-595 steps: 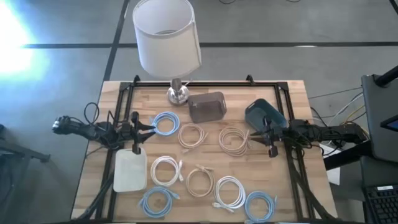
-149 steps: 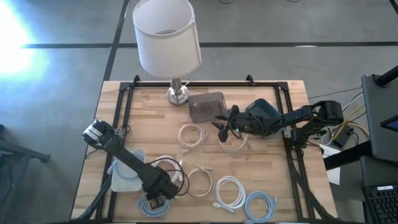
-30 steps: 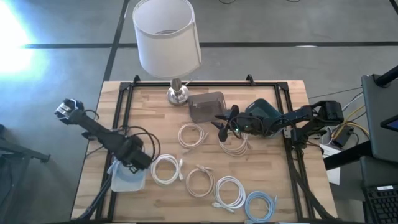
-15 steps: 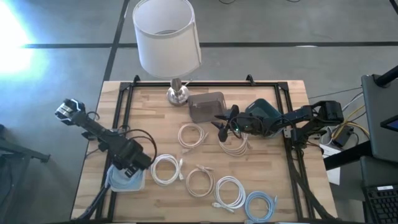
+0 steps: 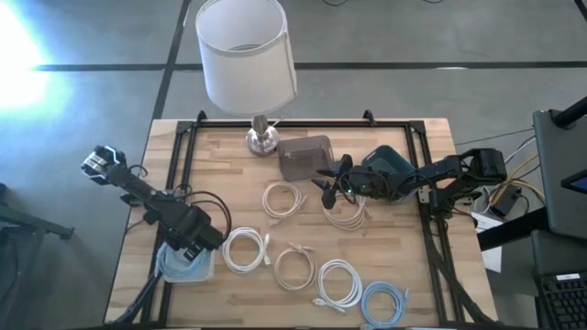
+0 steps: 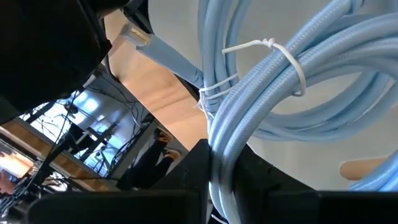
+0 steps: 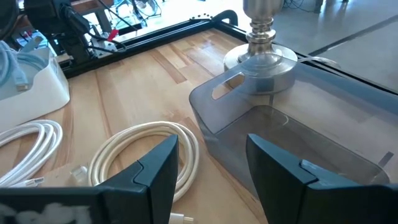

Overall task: Sort HDMI cables
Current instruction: Put the left light blue HDMI cable into the white bin

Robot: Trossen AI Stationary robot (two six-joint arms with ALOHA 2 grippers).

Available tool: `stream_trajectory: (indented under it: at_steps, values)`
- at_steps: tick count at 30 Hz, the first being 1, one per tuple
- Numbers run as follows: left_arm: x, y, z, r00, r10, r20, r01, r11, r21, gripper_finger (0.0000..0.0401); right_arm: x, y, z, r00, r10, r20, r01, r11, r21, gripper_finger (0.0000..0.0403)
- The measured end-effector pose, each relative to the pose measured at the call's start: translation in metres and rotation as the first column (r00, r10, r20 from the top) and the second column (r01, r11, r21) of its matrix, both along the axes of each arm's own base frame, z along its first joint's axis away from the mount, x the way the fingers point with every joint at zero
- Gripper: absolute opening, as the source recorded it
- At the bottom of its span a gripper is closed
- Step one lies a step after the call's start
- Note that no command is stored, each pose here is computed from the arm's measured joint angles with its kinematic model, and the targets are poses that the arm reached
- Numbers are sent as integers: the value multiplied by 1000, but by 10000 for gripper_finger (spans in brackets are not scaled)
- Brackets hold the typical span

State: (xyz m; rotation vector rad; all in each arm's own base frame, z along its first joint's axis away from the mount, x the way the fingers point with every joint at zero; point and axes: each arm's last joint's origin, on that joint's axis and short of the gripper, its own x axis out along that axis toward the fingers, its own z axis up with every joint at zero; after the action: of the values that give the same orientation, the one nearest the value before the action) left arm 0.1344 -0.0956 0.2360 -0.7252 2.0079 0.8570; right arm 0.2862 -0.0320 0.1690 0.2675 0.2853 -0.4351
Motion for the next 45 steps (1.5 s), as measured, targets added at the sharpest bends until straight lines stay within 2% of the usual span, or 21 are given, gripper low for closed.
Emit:
stream_trajectory:
  at_steps: [6,12,18,27,37,45]
  values:
    - [-4,4,-10,999,45,-22,-42,994,102,53,0,0,0,1000,0,0,0,1000,0,185]
    - [-9,7,-20,998,42,-50,-35,991,127,59,0,0,0,1000,0,0,0,1000,0,185]
    - [-10,8,-23,998,33,-47,-27,992,125,88,0,0,0,1000,0,0,0,1000,0,185]
    - [2,3,-18,996,0,94,-12,992,127,126,0,0,0,1000,0,0,0,1000,0,185]
    - [9,3,-10,982,-43,185,7,981,191,128,0,0,0,1000,0,-1,0,1000,0,185]
    - [11,2,-3,975,-104,197,72,984,165,126,0,0,0,1000,11,0,-11,1000,4,185]
